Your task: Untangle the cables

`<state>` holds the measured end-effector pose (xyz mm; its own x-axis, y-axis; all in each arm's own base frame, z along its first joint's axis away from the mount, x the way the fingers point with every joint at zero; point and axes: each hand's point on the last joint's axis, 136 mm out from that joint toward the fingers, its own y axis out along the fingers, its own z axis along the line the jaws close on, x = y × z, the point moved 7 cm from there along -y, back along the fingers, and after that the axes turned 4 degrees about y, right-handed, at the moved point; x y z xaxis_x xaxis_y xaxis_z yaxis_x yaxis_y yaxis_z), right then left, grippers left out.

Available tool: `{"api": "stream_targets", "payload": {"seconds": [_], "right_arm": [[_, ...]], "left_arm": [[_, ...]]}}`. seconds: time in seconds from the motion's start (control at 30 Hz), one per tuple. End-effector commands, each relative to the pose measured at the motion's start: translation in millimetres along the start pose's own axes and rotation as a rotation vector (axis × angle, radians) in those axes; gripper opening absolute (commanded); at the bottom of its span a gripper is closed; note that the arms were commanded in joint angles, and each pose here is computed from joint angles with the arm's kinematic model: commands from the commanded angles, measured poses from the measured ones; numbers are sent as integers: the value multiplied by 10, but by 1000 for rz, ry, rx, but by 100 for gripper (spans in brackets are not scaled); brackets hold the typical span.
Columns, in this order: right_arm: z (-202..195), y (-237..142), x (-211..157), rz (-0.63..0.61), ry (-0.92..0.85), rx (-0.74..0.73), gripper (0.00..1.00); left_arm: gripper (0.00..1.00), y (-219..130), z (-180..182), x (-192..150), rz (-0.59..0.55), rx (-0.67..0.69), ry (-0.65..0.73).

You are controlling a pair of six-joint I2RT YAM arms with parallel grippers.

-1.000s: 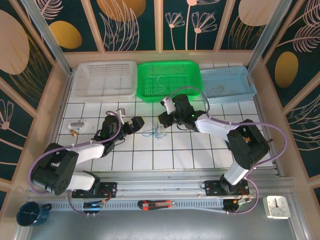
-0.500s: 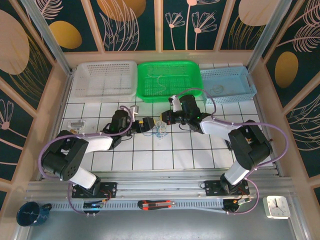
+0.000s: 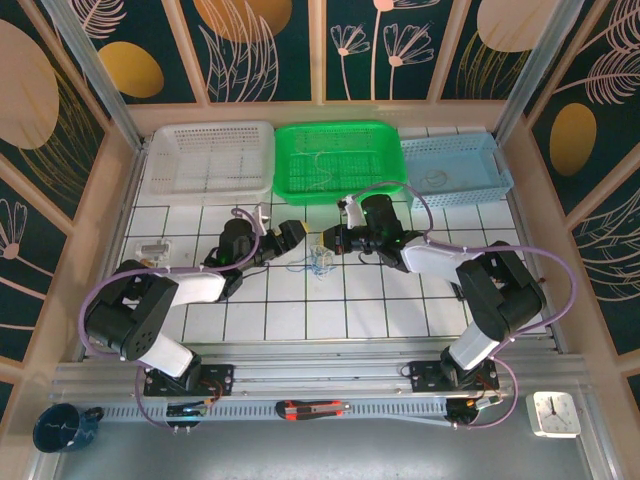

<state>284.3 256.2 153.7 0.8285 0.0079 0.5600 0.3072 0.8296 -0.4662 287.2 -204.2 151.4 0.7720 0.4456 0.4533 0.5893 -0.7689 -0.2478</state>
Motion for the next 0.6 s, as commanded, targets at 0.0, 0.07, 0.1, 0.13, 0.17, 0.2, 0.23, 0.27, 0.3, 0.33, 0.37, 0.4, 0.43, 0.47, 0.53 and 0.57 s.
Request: {"api": "stream_targets", "payload": {"seconds": [0.0,0.07,0.1,0.13,0.17,0.2,0.23,0.27,0.3,0.33,0.37,0.4,0.43,0.47,0.53,0.57], "right_arm": [[118,-71,91,-41,-41,61,0],[120,-70,93,-41,-39,65,0],[129,-70,95,-41,-42,69,0],[133,-71,96,-42,-43,71,0],[130,-69,99,-43,-42,73,0],[132,-69,101,-43,-41,75,0],[140,-72,105,-44,-44,78,0],[141,-74,102,-44,-41,79,0],[138,-73,99,-43,-41,79,0],[142,-71,97,-43,-43,80,0],[139,-73,95,-43,-42,81,0],[143,-76,96,-43,-43,83,0],[145,-74,94,-43,-43,84,0],[147,-78,98,-44,-43,86,0],[148,-76,94,-43,-43,87,0],[148,-76,93,-43,-42,87,0]], "left_arm": [[73,-3,-242,80,-22,-171,-84],[69,15,-222,61,-14,-161,-90],[68,25,-211,50,-10,-153,-88],[67,37,-195,27,-4,-143,-88],[65,45,-179,8,2,-137,-88],[63,53,-159,-10,6,-131,-90],[63,63,-145,-27,10,-128,-92],[62,73,-130,-42,15,-125,-93],[61,83,-114,-59,19,-122,-95],[60,93,-103,-69,22,-120,-95],[59,103,-86,-83,26,-117,-97],[58,112,-77,-87,28,-117,-98],[57,121,-77,-97,31,-119,-99],[56,129,-74,-99,32,-121,-99],[55,143,-74,-102,34,-124,-98],[55,148,-76,-101,34,-126,-98]]}}
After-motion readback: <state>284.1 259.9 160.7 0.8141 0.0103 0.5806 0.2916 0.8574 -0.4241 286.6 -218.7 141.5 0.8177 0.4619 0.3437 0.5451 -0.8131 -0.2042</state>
